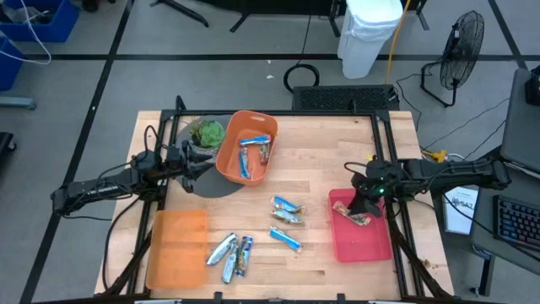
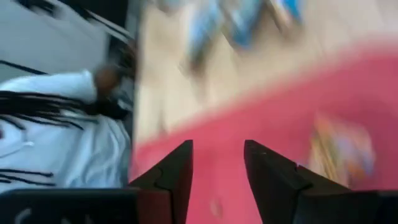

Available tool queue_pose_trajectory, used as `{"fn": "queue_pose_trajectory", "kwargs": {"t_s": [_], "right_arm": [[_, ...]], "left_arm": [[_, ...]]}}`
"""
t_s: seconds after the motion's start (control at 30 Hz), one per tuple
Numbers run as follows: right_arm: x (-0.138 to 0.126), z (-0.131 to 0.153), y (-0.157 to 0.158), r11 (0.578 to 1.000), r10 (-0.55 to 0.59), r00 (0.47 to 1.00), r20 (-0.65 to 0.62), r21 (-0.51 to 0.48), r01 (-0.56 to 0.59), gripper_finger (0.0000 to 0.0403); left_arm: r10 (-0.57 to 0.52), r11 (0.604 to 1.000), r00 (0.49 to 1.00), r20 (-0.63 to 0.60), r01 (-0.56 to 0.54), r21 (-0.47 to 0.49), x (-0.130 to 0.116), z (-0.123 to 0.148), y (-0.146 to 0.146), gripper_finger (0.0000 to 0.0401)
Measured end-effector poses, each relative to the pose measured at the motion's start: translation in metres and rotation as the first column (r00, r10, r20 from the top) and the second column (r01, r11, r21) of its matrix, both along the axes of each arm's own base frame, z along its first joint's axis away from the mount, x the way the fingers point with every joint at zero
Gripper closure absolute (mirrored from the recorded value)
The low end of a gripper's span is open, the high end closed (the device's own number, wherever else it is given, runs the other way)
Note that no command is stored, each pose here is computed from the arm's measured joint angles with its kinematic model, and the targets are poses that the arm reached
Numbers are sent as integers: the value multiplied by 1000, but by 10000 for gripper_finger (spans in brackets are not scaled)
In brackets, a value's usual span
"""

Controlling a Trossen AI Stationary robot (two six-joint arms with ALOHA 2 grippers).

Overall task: Pick and place Granola Bars by type
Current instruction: Put the yellow granola bar into the red bin

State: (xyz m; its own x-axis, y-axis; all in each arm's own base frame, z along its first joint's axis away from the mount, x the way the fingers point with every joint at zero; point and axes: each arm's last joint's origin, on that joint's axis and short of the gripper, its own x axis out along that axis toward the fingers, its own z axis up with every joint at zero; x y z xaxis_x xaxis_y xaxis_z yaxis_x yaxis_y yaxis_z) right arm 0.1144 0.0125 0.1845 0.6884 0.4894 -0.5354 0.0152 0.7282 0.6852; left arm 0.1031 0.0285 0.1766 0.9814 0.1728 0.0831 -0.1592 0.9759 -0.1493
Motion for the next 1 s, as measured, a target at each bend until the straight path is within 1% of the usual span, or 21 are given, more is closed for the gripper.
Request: {"fn": "queue_pose_trajectory", "kwargs": {"t_s": [0.07,0.17,0.27,0.33,0.43,0.53,0.6,0.67,0.77,0.87,0.93,1.0], "right_arm": [[8,11,0,1000,10,987,159,-22,-6,263],[18,29,-2,997,-3,924,382,-75,35,264],[27,39,-3,987,-3,859,512,-137,86,269],[33,39,-3,981,18,840,542,-173,90,272],[47,32,-4,979,27,853,522,-188,84,271],[63,22,-4,979,25,897,441,-191,67,268],[77,20,-3,979,34,916,399,-198,50,267],[92,22,2,974,78,928,364,-227,8,267],[116,27,14,953,174,935,308,-294,-81,269],[140,35,27,905,220,951,218,-409,-115,272],[152,38,34,854,228,967,118,-501,-140,272],[164,39,40,792,224,975,11,-584,-175,271]], "left_arm": [[0,1000,1000,0,0,0,0,0,0,247],[0,1000,1000,0,0,0,0,0,0,247],[0,1000,1000,0,0,0,0,0,0,247],[0,1000,1000,0,0,0,0,0,0,247],[0,1000,1000,0,0,0,0,0,0,247],[0,1000,1000,0,0,0,0,0,0,247],[0,1000,1000,0,0,0,0,0,0,247],[0,1000,1000,0,0,0,0,0,0,247],[0,1000,1000,0,0,0,0,0,0,247],[0,1000,1000,0,0,0,0,0,0,247],[0,1000,1000,0,0,0,0,0,0,247],[0,1000,1000,0,0,0,0,0,0,247]]}}
